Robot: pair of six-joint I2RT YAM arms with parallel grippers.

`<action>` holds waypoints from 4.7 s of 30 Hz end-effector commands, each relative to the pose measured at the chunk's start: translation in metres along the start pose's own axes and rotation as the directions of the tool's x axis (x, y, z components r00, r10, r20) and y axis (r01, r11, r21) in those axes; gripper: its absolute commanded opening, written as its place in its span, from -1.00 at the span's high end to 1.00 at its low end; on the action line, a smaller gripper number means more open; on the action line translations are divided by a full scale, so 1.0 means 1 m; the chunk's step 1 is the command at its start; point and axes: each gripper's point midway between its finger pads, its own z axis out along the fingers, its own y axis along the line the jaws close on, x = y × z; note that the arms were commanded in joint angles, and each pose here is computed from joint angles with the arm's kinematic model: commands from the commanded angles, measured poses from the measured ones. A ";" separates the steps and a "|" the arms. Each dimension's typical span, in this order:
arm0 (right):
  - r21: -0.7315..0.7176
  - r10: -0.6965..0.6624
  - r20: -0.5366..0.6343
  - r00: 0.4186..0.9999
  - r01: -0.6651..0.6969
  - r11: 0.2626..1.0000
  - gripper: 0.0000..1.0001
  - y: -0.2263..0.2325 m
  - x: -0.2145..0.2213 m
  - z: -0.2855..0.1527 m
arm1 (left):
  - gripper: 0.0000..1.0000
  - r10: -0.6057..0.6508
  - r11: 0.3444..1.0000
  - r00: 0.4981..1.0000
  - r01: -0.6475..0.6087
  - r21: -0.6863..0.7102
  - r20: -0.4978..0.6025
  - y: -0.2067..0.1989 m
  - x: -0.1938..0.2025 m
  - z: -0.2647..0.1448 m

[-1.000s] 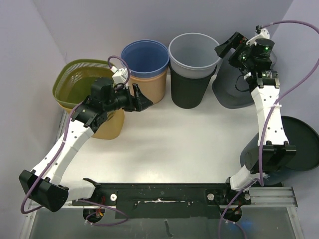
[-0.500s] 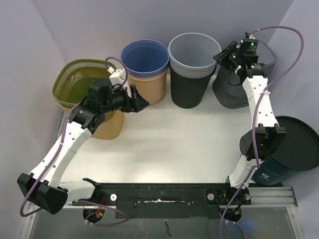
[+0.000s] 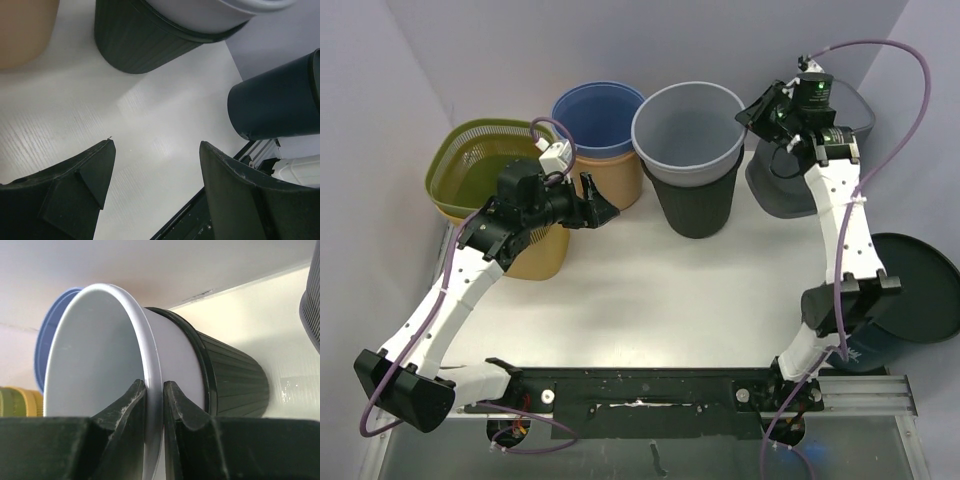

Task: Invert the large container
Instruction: Adjust the container at the center of the board.

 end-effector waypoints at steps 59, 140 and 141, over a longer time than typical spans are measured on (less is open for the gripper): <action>-0.206 -0.195 0.328 0.924 0.271 0.940 1.00 0.113 -0.017 -0.140 | -0.40 0.466 0.845 0.879 -0.477 0.240 0.105 -0.222 -0.010 0.053; 0.411 -0.377 -0.496 0.783 0.593 0.692 0.28 -0.119 0.195 -0.120 | 1.00 -0.164 0.877 0.774 -0.170 0.450 0.611 -0.183 -0.169 -0.116; 0.413 -0.378 -0.498 0.780 0.597 0.688 0.29 -0.119 0.195 -0.120 | 1.00 -0.157 0.877 0.768 -0.182 0.446 0.621 -0.185 -0.171 -0.120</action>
